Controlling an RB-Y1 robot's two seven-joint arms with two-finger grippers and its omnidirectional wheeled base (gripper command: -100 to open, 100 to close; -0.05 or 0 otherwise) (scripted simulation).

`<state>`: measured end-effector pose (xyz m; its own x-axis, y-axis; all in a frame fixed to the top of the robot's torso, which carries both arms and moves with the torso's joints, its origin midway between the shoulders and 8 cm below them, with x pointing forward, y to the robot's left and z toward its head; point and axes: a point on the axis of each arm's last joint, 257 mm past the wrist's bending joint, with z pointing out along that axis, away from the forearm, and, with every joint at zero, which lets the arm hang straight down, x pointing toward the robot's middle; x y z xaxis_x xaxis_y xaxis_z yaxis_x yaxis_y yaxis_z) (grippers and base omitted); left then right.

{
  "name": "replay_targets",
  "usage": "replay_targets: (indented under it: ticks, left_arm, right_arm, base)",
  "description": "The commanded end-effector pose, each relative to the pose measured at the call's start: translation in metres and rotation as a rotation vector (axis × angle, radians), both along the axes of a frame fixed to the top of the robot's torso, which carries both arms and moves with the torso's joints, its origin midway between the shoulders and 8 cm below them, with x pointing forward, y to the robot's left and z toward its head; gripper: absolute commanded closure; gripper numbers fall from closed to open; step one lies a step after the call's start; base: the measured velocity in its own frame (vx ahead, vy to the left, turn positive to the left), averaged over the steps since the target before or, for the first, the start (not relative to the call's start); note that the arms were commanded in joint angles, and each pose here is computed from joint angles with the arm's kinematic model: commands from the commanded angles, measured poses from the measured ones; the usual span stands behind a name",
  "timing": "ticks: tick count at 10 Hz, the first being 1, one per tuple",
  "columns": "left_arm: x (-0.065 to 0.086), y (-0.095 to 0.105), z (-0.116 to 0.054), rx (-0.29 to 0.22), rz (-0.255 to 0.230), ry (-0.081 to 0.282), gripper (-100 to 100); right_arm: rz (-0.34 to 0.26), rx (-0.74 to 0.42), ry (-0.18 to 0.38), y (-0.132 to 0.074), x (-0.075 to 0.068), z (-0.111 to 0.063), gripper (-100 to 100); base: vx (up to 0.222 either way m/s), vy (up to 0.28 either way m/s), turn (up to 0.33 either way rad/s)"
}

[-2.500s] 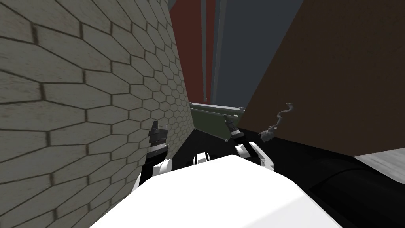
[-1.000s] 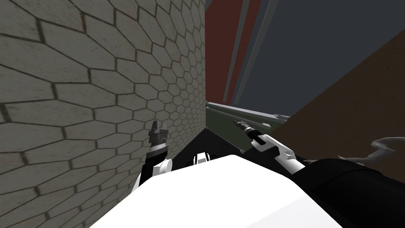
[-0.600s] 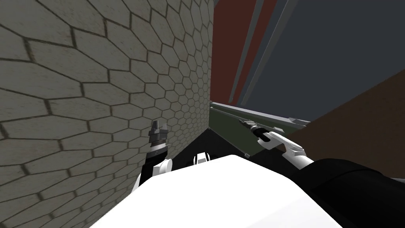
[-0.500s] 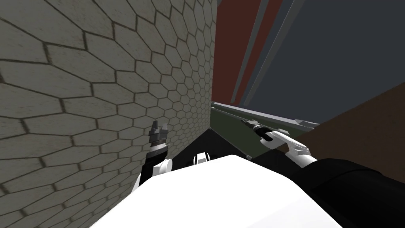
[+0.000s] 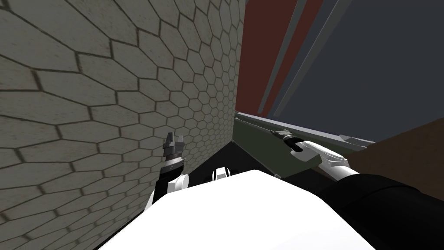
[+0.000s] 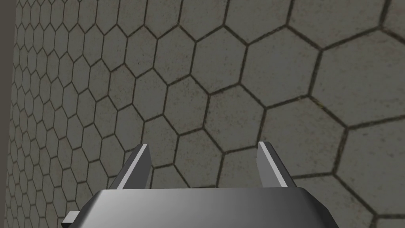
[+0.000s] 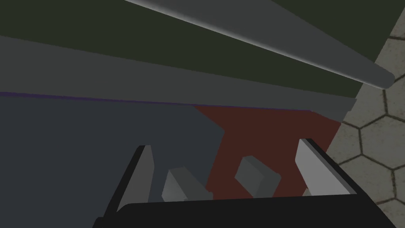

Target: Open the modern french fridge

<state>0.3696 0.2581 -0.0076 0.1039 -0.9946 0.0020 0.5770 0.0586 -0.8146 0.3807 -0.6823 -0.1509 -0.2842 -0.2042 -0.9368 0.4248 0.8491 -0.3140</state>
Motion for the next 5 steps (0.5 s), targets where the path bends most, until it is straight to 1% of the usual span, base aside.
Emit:
replay_targets:
  ticks: [1,2,4,5]
  left_arm:
    - [0.000,0.000,0.000,0.000,0.000,0.000,0]
    - [0.000,0.000,0.000,0.000,0.000,0.000,0]
    - [0.000,0.000,0.000,0.000,0.000,0.000,0]
    - [0.000,0.000,0.000,0.000,0.000,0.000,0]
  right_arm:
    - [-0.047,-0.069,0.027,-0.024,-0.003,0.016,-100]
    - [-0.083,-0.127,0.048,-0.044,-0.008,0.029,-100]
    - [-0.150,-0.230,0.084,-0.078,-0.018,0.057,-100]
    - [-0.181,-0.273,0.099,-0.092,-0.023,0.070,-100]
  base:
    - [0.012,0.016,0.084]
    - [0.016,0.017,0.113]
    - [0.027,0.031,0.223]
    - [0.027,0.028,0.157]
